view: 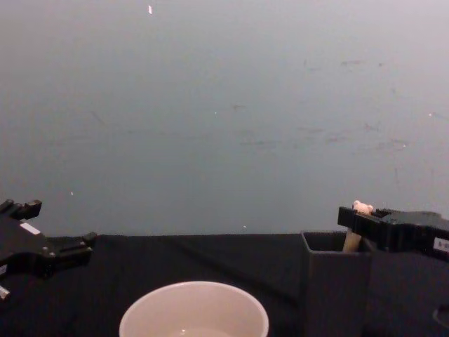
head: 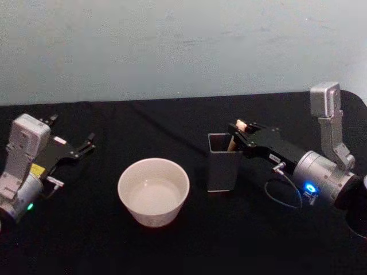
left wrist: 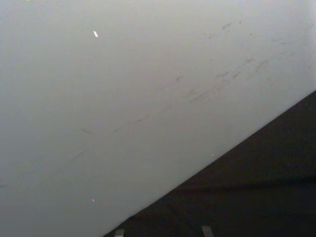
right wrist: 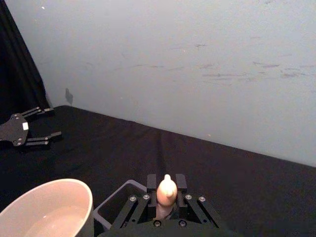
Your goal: Pick up the stirring spoon with one hand, stir inside the cup, then place it back in its original position.
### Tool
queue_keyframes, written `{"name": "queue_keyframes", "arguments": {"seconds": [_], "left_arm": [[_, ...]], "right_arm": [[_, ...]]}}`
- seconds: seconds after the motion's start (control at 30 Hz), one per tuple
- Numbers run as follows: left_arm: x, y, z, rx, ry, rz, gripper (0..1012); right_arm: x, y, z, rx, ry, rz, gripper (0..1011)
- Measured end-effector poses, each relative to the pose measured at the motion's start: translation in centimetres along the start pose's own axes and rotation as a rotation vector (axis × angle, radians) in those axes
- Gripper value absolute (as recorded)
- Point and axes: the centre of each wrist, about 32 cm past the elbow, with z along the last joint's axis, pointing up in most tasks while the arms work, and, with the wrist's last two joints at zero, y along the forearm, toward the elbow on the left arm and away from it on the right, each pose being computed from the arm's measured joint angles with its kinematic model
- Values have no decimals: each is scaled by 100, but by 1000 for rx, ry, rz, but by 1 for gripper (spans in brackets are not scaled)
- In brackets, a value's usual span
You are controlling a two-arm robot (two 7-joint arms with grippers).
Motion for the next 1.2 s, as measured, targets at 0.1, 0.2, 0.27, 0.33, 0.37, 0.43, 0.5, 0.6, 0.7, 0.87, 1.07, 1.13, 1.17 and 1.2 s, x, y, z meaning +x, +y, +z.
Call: {"name": "queue_keyframes", "arguments": {"seconds": [0.1, 0.2, 0.27, 0.33, 0.37, 0.43, 0.5, 0.6, 0.7, 0.87, 1.07, 1.13, 1.17, 1.2], "left_arm": [[0, 0, 0, 0, 0, 0, 1002], [0, 0, 0, 0, 0, 0, 1002], [0, 0, 0, 0, 0, 0, 1001], [0, 0, 0, 0, 0, 0, 1001], [0, 0, 0, 0, 0, 0, 1001], [0, 0, 0, 0, 0, 0, 1001], [0, 0, 0, 0, 0, 0, 1001], [0, 0, 0, 0, 0, 0, 1001], [0, 0, 0, 0, 0, 0, 1001], [0, 0, 0, 0, 0, 0, 1001], [0, 0, 0, 0, 0, 0, 1001], [0, 0, 0, 0, 0, 0, 1001], [0, 0, 0, 0, 0, 0, 1001], [0, 0, 0, 0, 0, 0, 1001]], "right_arm": [[0, 0, 0, 0, 0, 0, 216], [0, 0, 0, 0, 0, 0, 216], [0, 0, 0, 0, 0, 0, 216], [0, -1, -1, 0, -1, 1, 216], [1, -2, -1, 0, -2, 3, 216], [4, -6, -1, 2, -5, 11, 216], [3, -11, 2, 5, -4, 20, 216], [0, -21, 19, 12, 0, 32, 216], [-3, -32, 37, 19, 3, 39, 216], [-2, -56, 83, 41, 10, 44, 216], [3, -86, 168, 75, 18, 42, 216], [8, -102, 201, 88, 22, 41, 216], [7, -113, 226, 98, 26, 42, 216], [7, -113, 226, 98, 26, 42, 216]]}}
